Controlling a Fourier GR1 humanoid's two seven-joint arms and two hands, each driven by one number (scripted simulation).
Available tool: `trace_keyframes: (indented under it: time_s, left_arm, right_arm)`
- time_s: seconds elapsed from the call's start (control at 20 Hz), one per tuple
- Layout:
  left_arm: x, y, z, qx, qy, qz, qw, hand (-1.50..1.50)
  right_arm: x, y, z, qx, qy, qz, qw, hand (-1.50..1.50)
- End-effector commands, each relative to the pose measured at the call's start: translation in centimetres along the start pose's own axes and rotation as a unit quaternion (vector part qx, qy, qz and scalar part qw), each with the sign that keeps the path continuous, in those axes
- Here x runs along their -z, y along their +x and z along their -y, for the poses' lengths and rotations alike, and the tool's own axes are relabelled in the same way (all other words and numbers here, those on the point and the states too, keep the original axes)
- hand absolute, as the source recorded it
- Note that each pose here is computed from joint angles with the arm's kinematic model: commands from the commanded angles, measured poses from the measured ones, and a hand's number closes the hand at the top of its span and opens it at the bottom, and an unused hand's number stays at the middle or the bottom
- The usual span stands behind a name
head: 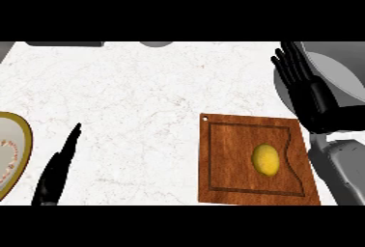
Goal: Pick the lemon from the cutting board and place it in the pot
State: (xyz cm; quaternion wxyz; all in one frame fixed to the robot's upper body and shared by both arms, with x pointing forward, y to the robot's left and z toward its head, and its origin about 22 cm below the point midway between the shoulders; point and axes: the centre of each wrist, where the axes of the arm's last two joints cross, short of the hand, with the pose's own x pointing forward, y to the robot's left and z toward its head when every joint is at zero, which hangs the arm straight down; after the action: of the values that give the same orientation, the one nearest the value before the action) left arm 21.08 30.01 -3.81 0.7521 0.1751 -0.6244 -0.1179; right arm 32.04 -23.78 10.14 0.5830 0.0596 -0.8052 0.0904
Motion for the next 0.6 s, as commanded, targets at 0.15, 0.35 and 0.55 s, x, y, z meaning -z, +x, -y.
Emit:
trace_keyframes:
  time_s: [0.15, 0.35, 0.55]
  left_arm:
    - [2.9, 7.2, -2.1, -0.097, 0.058, 0.081, 0.9903, 0.0]
    - [3.4, 8.8, -1.8, -0.154, 0.07, 0.101, 0.9804, 0.0]
    - [3.4, 11.0, -2.1, -0.176, 0.056, 0.094, 0.9784, 0.0]
  right_arm:
    - [-3.5, -1.1, 8.0, -0.082, -0.125, -0.024, 0.988, 1.5]
    - [-8.3, -2.0, 14.3, -0.364, -0.133, -0.114, 0.915, 1.5]
    - [-12.3, -5.8, 11.4, -0.263, -0.228, -0.026, 0.937, -1.5]
